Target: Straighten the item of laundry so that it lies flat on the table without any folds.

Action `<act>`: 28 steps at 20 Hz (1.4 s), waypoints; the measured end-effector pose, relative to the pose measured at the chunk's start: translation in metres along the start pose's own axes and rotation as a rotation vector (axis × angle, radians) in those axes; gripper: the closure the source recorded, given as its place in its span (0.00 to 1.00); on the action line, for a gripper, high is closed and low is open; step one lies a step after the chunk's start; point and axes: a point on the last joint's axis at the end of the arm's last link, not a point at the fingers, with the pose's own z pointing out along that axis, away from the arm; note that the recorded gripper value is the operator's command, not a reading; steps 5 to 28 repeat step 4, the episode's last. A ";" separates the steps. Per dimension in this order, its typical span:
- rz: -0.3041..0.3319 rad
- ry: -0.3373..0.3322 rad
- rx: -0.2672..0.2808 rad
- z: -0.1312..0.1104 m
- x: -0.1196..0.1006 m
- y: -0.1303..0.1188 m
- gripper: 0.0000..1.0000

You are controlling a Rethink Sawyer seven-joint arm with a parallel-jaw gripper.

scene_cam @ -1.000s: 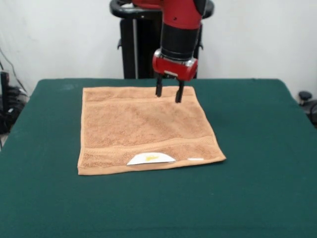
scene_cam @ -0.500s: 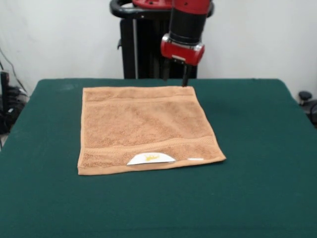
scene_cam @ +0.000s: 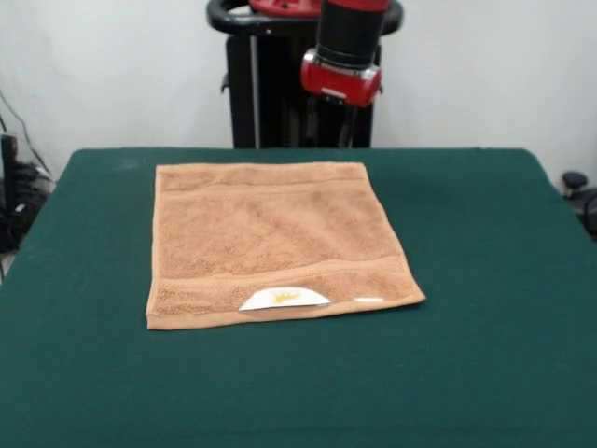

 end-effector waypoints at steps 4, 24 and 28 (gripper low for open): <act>0.001 -0.010 -0.012 0.000 0.001 0.000 0.00; 0.001 -0.010 -0.012 0.000 0.001 0.000 0.00; 0.001 -0.010 -0.012 0.000 0.001 0.000 0.00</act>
